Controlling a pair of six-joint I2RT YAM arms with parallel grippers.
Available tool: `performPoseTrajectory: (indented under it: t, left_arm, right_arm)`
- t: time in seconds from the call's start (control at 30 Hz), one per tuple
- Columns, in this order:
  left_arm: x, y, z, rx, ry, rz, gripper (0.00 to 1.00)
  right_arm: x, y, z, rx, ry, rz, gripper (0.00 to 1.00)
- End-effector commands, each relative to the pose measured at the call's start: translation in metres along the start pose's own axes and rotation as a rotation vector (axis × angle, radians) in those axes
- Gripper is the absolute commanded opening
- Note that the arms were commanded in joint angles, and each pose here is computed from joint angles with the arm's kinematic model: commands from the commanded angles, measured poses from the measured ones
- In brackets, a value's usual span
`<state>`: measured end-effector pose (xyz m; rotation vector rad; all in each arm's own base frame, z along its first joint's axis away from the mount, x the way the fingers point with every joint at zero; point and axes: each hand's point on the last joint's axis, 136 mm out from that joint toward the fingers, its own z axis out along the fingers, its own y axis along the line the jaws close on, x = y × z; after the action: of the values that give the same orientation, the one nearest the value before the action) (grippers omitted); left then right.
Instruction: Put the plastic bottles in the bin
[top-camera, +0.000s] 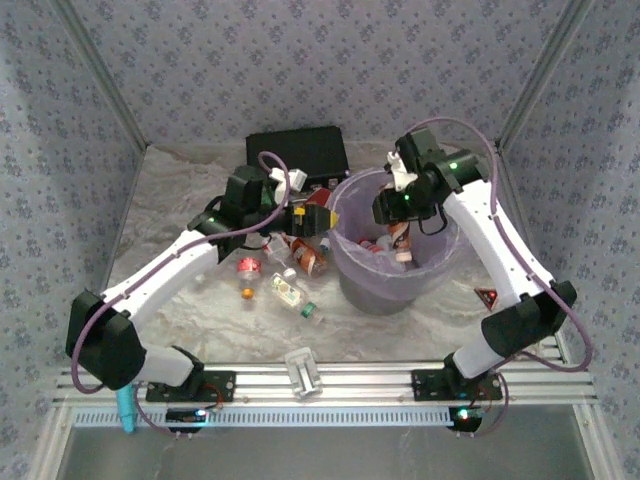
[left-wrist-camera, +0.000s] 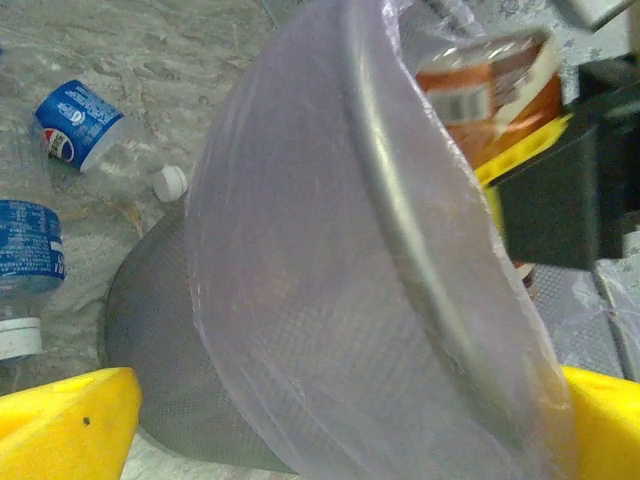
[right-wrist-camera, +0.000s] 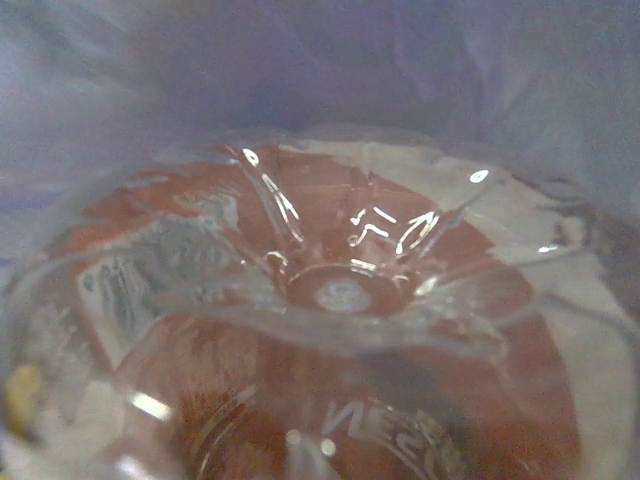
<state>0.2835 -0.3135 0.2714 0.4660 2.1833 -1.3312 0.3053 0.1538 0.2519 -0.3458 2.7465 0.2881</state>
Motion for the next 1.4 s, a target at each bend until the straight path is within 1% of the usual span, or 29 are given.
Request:
performPoseTrajectory:
  t: [0.0, 0.13, 0.27, 0.4, 0.53, 0.73, 0.87, 1.03, 1.27, 1.37]
  left_arm:
    - [-0.005, -0.008, 0.004, 0.025, -0.011, 0.013, 0.98]
    - [-0.005, -0.008, 0.007, 0.028, -0.01, 0.003, 0.98]
    - [-0.004, -0.005, 0.008, 0.022, -0.006, -0.005, 0.98]
    - [-0.003, -0.005, 0.009, 0.019, -0.005, -0.007, 0.98]
    - [-0.002, -0.004, 0.009, 0.016, -0.003, -0.007, 0.98]
    - [-0.002, -0.003, 0.009, 0.013, -0.002, -0.009, 0.97]
    - [-0.002, -0.003, 0.008, 0.009, -0.005, -0.006, 0.98]
    - [-0.001, -0.002, 0.006, -0.011, 0.002, 0.001, 0.98]
    - [-0.003, -0.004, -0.005, -0.053, -0.007, 0.026, 0.99]
    - [-0.004, -0.005, -0.01, -0.074, -0.009, 0.038, 1.0]
  right_arm:
    - [0.009, -0.01, 0.011, 0.087, 0.014, -0.035, 0.43]
    - [0.025, -0.013, 0.032, 0.106, 0.061, -0.038, 0.43]
    - [0.039, -0.015, 0.051, 0.113, 0.092, -0.02, 0.48]
    - [0.05, -0.018, 0.067, 0.116, 0.114, 0.007, 0.57]
    - [0.054, -0.02, 0.074, 0.116, 0.119, 0.032, 0.68]
    - [0.057, -0.023, 0.079, 0.126, 0.127, 0.047, 0.76]
    - [0.055, -0.024, 0.073, 0.13, 0.114, 0.046, 0.79]
    - [0.048, -0.02, 0.056, 0.119, 0.075, 0.042, 0.81]
    - [0.034, -0.001, 0.014, 0.031, -0.025, 0.028, 0.81]
    - [0.027, 0.013, -0.007, -0.053, -0.078, 0.014, 0.83]
